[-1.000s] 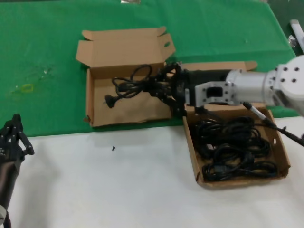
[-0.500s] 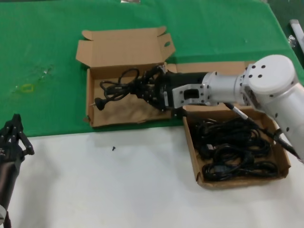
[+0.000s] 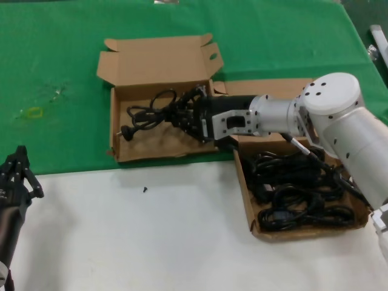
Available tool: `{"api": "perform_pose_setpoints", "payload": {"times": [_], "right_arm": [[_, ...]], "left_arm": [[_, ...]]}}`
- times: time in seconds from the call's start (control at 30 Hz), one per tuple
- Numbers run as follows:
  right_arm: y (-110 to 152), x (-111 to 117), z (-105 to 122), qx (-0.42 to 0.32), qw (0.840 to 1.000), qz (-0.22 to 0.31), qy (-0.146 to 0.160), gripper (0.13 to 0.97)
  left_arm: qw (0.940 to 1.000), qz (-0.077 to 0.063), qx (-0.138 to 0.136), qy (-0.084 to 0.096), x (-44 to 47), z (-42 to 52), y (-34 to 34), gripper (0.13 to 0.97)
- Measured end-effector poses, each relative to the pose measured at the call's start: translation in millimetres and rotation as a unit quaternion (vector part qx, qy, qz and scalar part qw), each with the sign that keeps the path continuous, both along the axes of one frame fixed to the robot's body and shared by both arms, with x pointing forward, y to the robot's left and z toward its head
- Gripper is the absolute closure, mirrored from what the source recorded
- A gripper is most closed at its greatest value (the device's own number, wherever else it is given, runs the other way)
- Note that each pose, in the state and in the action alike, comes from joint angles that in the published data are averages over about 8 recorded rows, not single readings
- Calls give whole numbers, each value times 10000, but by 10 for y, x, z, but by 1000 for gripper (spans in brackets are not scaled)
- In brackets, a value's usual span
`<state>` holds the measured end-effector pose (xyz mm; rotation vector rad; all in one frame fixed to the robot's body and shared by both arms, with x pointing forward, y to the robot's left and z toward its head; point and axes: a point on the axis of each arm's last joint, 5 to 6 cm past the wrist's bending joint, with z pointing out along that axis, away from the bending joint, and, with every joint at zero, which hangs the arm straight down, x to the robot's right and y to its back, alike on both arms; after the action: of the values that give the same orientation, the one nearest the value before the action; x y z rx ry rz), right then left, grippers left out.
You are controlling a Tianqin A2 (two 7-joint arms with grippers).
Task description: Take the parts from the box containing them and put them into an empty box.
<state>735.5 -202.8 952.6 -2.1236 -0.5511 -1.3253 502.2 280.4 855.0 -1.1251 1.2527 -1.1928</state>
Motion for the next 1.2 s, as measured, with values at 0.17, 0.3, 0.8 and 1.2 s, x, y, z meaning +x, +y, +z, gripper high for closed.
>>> {"api": "perform_pose_setpoints", "payload": {"times": [0.17, 0.3, 0.8, 1.2], "right_arm": [[33, 18, -37, -30, 10000, 4, -7, 857], [59, 34, -54, -58, 10000, 4, -32, 857], [25, 22, -24, -17, 10000, -40, -59, 633], [-223, -207, 135, 156, 9997, -133, -155, 432]], "left_arm": [[10000, 0, 0, 0, 0, 0, 0, 955], [10000, 0, 0, 0, 0, 0, 0, 955], [10000, 0, 0, 0, 0, 0, 0, 955], [10000, 0, 0, 0, 0, 0, 0, 955]]}}
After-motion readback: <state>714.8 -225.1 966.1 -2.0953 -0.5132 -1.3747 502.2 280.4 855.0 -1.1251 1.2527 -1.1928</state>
